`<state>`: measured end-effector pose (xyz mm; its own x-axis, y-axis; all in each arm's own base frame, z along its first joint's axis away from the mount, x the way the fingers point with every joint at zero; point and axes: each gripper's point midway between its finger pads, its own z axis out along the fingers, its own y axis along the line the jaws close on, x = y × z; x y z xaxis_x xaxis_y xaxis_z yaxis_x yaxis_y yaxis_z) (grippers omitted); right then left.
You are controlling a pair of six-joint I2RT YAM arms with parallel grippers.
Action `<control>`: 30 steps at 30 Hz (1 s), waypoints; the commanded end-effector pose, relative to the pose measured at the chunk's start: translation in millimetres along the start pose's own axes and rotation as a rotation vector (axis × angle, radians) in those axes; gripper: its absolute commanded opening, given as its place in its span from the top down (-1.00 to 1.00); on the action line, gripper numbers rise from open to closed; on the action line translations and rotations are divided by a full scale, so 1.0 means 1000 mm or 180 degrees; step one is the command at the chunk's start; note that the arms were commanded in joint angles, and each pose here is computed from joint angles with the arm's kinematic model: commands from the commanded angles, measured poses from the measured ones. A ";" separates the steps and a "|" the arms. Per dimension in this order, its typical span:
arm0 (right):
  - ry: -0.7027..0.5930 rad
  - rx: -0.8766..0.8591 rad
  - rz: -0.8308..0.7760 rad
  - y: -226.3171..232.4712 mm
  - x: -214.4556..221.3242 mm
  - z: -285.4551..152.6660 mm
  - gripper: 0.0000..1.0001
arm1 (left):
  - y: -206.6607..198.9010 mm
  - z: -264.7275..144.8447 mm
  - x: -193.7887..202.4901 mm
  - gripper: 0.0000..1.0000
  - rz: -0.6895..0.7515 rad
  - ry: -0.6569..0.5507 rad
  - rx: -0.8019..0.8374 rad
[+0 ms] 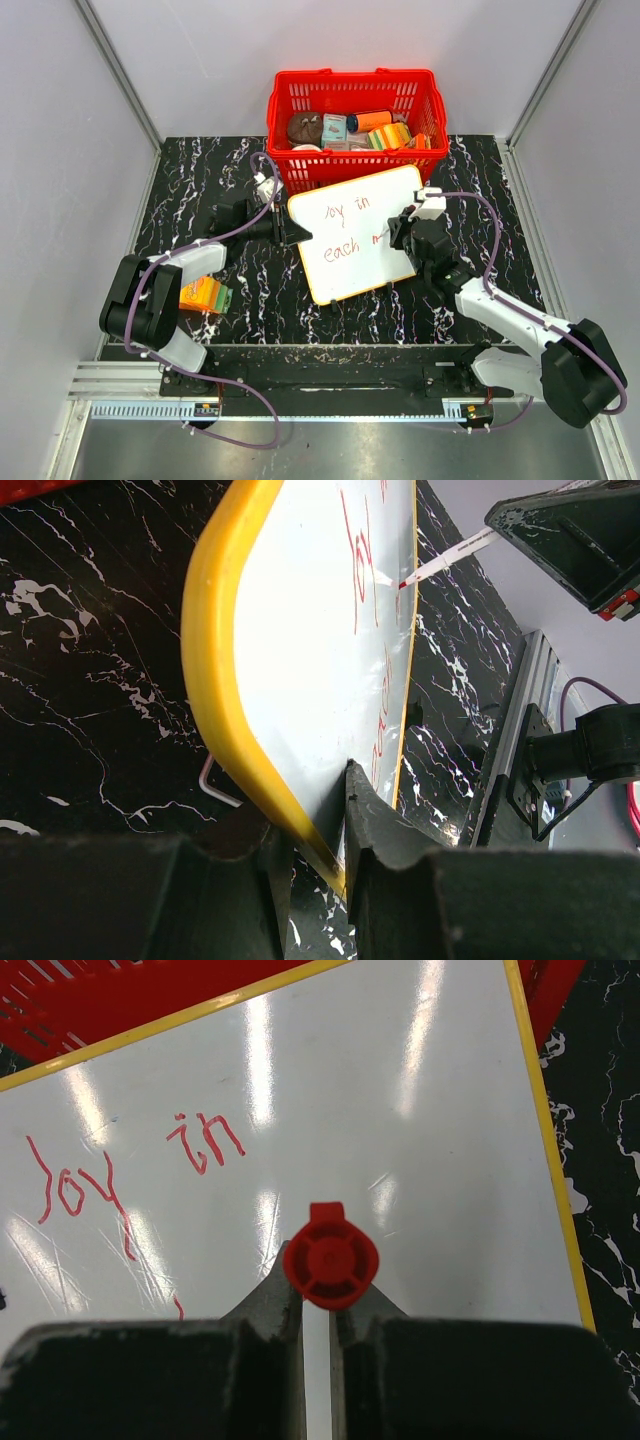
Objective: Write a sentence on the whiteboard
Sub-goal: Write on the whiteboard with the whiteboard.
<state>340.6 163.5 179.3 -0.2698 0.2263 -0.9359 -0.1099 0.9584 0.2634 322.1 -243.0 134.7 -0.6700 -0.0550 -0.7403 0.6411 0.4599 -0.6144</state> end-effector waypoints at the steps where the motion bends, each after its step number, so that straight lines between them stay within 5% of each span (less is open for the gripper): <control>1: -0.0038 0.0005 0.0058 -0.002 -0.006 -0.001 1.00 | 0.033 0.008 0.022 1.00 0.0407 0.0185 -0.0400; 20: 0.0158 -0.0041 0.0067 -0.009 0.018 -0.015 1.00 | 0.032 0.008 0.021 1.00 0.0416 0.0179 -0.0404; 30: -0.0253 -0.0164 0.0250 0.003 -0.035 -0.028 1.00 | 0.032 0.008 0.022 1.00 0.0416 0.0189 -0.0402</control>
<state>318.5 155.1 181.2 -0.2831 0.2550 -0.9246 -0.1296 0.9450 0.3003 321.5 -244.8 134.7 -0.6669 -0.0459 -0.7437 0.6471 0.4592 -0.6086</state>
